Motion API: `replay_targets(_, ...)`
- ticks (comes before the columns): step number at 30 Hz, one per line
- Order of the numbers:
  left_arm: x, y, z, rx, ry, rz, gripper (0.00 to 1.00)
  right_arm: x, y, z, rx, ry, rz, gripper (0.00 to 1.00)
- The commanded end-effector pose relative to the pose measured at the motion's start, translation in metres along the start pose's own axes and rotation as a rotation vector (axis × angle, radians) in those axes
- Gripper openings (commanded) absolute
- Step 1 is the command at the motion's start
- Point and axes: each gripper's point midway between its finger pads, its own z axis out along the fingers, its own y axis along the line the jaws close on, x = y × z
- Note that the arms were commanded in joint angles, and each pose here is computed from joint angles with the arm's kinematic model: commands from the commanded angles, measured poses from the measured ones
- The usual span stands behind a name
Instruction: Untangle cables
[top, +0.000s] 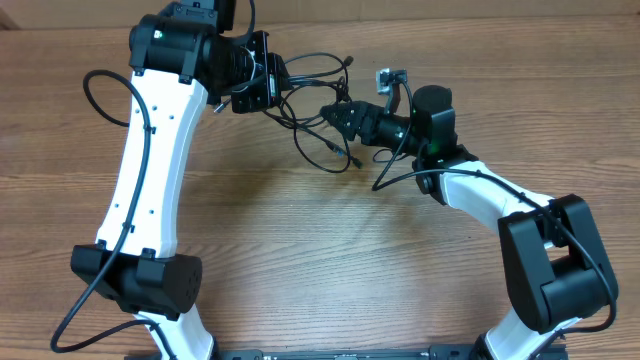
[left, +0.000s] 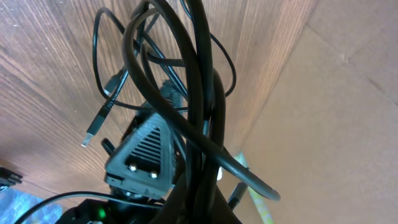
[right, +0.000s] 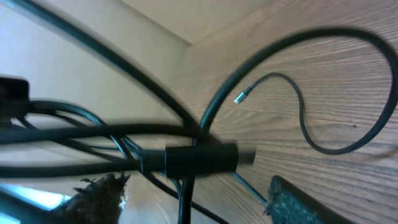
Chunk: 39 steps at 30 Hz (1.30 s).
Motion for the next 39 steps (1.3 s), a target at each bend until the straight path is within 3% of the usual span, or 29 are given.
replay_targets(1,0.015,-0.008,-0.023,0.069,0.032,0.029,0.04,-0.002,0.007,-0.002,-0.001,-0.002,-0.008,0.63)
replay_targets(5,0.012,-0.011,-0.024,0.084,0.024,0.020,0.04,0.002,0.003,-0.002,0.013,0.012,0.010,0.52)
replay_targets(8,0.011,-0.012,-0.024,0.086,0.020,0.016,0.04,0.002,0.003,-0.002,0.012,0.012,0.009,0.38)
replay_targets(13,0.003,-0.016,-0.026,0.100,-0.003,0.007,0.04,0.003,0.004,-0.002,0.007,0.018,0.010,0.04)
replay_targets(26,-0.029,-0.030,-0.040,0.145,-0.041,-0.072,0.04,0.009,0.010,-0.002,-0.027,0.053,0.011,0.04)
replay_targets(39,-0.125,-0.043,-0.080,0.240,-0.265,-0.261,0.04,0.024,0.026,-0.005,-0.120,0.145,0.011,0.04)
